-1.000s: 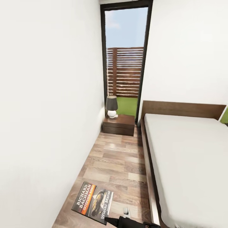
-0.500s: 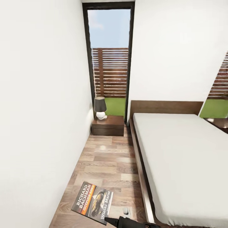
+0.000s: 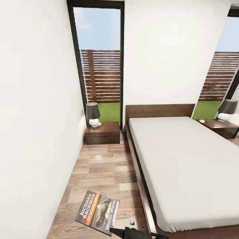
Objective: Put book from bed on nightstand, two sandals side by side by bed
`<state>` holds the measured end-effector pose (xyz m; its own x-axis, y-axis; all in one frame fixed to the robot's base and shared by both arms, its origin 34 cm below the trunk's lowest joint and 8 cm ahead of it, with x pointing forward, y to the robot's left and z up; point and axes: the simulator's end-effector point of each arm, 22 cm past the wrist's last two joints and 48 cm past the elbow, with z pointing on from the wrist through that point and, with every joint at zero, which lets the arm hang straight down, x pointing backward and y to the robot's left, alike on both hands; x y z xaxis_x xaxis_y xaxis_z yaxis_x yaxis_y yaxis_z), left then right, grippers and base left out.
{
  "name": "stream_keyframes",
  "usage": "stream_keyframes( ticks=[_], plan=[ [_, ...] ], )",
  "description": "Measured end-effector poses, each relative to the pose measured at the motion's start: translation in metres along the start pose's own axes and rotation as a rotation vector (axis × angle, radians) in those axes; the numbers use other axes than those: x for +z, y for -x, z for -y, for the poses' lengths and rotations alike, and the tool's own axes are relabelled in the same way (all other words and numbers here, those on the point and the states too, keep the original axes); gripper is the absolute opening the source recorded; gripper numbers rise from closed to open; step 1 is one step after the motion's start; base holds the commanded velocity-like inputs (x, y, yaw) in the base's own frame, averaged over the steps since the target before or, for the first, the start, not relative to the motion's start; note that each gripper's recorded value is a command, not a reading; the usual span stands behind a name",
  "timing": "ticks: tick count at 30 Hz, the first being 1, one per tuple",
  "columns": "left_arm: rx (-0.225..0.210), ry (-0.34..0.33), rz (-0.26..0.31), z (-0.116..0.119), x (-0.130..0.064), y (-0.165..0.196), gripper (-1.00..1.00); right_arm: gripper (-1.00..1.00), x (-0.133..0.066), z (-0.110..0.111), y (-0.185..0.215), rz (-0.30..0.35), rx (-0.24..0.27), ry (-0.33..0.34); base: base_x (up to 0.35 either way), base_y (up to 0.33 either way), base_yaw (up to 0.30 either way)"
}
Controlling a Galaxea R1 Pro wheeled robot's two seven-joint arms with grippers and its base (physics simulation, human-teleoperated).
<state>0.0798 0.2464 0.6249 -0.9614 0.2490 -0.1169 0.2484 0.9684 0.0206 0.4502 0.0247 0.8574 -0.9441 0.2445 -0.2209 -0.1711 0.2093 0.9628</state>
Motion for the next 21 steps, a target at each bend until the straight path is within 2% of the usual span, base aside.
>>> stream_keyframes(
  ticks=[5, 15, 21],
  plan=[
    [0.000, 0.000, -0.001, -0.0002, -0.0001, -0.0005, 1.00, -1.00, 0.0001, 0.0002, 0.0002, 0.001, 0.000, 0.000, 0.162, 0.139, -0.058],
    [0.000, -0.001, 0.000, 0.0007, -0.0001, -0.0002, 1.00, -1.00, 0.0001, 0.0002, 0.0010, 0.004, 0.002, 0.000, 0.052, 0.046, -0.013],
    [0.000, -0.001, -0.001, 0.0007, 0.0000, -0.0001, 1.00, -1.00, 0.0005, -0.0001, 0.0000, 0.002, 0.002, 0.000, 0.156, 0.146, -0.002]
  ],
)
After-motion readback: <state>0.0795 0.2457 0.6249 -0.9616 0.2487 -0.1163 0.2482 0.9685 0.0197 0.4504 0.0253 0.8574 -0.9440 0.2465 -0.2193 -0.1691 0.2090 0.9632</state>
